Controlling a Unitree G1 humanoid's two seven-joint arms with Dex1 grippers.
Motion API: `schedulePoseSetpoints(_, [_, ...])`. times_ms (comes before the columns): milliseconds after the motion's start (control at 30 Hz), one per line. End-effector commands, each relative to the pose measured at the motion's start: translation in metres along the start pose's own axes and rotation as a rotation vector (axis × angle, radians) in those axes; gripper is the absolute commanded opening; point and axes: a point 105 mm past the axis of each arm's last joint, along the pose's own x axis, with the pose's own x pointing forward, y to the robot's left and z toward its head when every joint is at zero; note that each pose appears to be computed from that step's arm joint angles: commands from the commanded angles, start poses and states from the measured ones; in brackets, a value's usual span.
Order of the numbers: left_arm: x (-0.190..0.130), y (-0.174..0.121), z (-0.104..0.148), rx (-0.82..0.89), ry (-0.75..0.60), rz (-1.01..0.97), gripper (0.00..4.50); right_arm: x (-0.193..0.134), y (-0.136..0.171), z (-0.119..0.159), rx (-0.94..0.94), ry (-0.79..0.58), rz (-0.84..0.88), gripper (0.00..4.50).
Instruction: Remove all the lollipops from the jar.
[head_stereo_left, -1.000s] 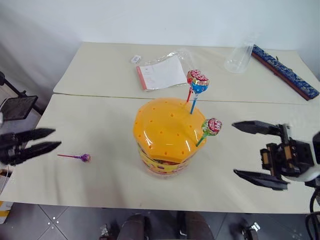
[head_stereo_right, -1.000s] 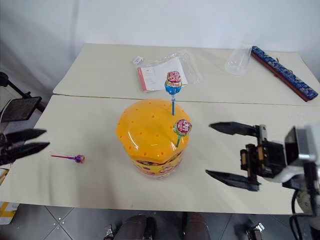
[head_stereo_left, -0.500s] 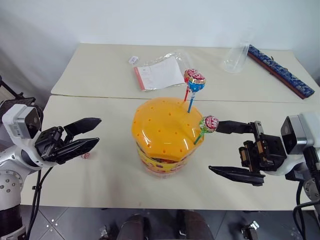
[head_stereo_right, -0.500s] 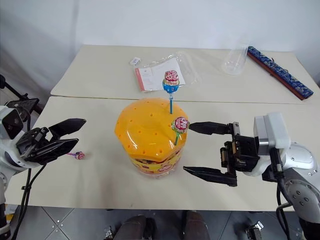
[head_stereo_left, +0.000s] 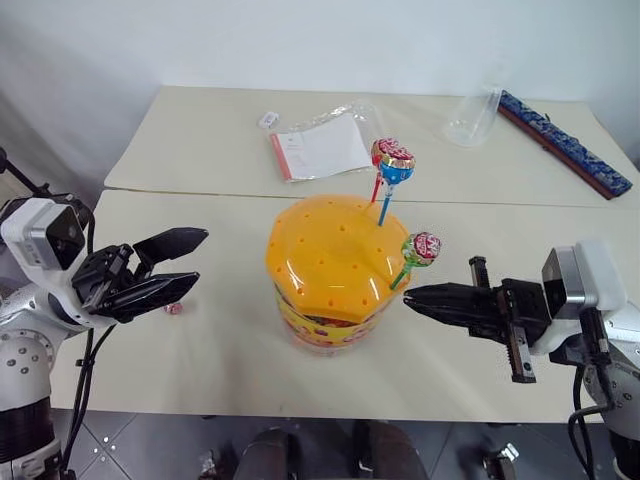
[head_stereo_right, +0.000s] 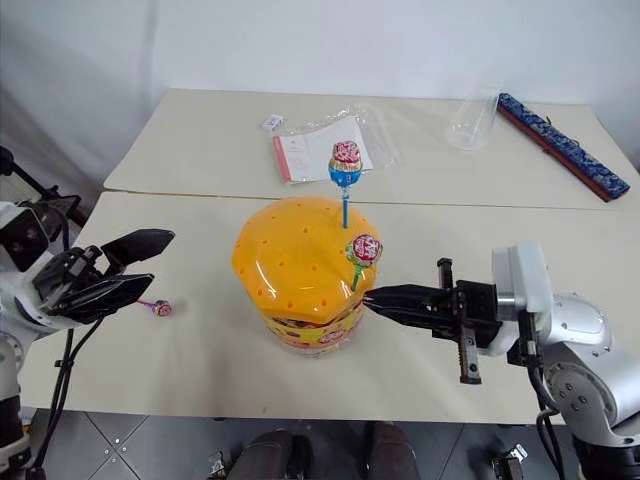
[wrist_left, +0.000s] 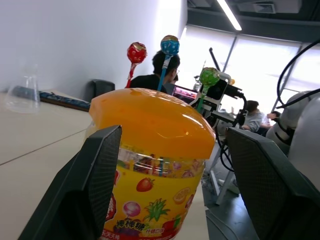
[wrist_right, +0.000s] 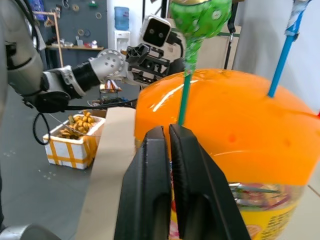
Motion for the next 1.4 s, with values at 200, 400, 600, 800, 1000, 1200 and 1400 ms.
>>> schedulePoseSetpoints(200, [0.007, -0.006, 0.003, 0.005, 0.013, -0.059, 3.52, -0.001, -0.002, 0.013, 0.051, -0.039, -0.037, 0.36])
schedulePoseSetpoints(400, [0.011, -0.011, 0.007, 0.01, 0.007, -0.086, 3.52, -0.002, -0.016, 0.021, -0.008, 0.006, -0.085, 0.72])
schedulePoseSetpoints(600, [0.013, -0.007, 0.012, 0.044, -0.031, -0.079, 3.52, 0.013, -0.011, 0.039, -0.045, -0.066, -0.028, 0.92])
schedulePoseSetpoints(800, [0.016, -0.008, 0.007, 0.034, -0.036, -0.103, 3.52, 0.024, -0.008, 0.043, -0.038, -0.078, 0.012, 0.92])
schedulePoseSetpoints(1000, [0.022, -0.01, 0.005, 0.033, -0.045, -0.124, 3.52, 0.033, -0.003, 0.04, -0.027, -0.078, 0.065, 0.92])
schedulePoseSetpoints(1200, [0.023, -0.008, 0.002, 0.031, -0.044, -0.117, 3.52, 0.017, -0.004, 0.025, -0.061, 0.01, 0.061, 0.92])
schedulePoseSetpoints(1400, [0.022, -0.004, 0.003, 0.036, -0.042, -0.111, 3.52, 0.0, -0.003, 0.018, -0.087, 0.042, 0.059, 0.92])
